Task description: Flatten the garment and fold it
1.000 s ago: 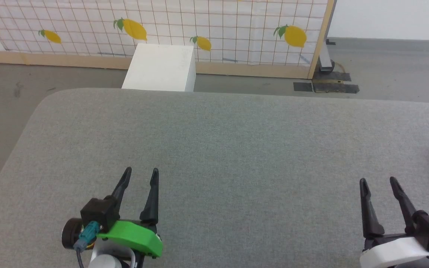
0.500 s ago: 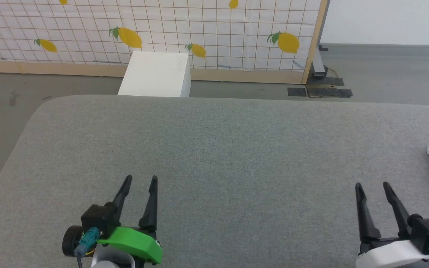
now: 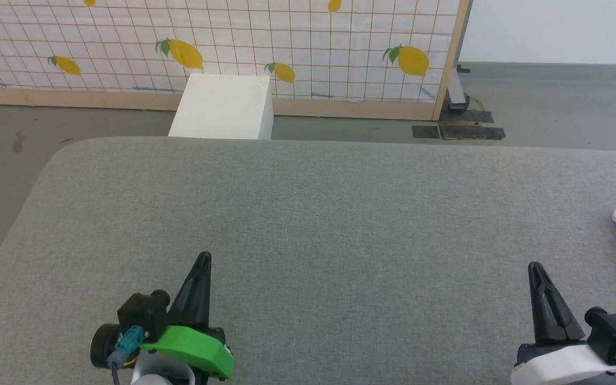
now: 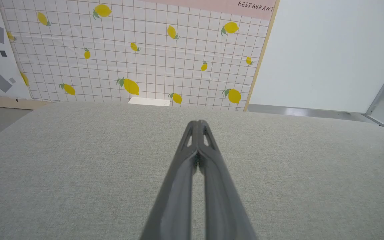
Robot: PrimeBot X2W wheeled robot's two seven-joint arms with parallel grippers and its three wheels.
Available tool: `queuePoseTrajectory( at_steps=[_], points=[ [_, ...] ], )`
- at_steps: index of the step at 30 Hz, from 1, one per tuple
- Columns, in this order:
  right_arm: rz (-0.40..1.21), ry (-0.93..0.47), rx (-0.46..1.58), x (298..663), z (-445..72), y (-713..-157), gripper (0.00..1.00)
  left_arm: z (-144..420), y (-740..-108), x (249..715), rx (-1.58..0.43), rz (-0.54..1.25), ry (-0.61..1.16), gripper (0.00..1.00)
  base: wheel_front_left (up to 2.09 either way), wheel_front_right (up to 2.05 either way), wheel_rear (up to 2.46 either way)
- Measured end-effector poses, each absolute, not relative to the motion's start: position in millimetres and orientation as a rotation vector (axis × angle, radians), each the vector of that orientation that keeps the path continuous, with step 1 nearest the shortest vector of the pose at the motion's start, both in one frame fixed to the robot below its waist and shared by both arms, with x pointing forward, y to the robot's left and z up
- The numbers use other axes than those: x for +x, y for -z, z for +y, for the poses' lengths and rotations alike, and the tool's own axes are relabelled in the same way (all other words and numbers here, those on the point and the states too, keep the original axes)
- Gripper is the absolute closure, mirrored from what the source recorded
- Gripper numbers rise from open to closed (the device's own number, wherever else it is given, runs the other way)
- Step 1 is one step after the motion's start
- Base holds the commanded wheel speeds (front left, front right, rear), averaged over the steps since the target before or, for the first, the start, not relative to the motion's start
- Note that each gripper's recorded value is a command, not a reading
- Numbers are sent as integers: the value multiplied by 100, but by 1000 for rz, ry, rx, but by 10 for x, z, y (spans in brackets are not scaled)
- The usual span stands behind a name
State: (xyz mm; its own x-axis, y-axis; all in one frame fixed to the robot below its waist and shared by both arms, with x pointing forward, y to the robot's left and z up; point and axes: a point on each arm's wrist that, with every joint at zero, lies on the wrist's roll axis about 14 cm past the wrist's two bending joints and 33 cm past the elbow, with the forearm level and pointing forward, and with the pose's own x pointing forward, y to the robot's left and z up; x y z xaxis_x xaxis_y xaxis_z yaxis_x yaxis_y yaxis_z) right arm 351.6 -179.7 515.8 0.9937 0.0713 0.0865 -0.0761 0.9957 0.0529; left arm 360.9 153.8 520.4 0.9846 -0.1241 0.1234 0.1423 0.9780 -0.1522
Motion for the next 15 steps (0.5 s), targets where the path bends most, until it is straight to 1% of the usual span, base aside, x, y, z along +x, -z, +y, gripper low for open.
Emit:
queuePoseTrajectory(
  at_steps=[15],
  points=[
    [-59,-82,46,3522,-1772,-5129,100,1555,-5224,3638,-141,-102,127,100,0,0,0]
  ],
)
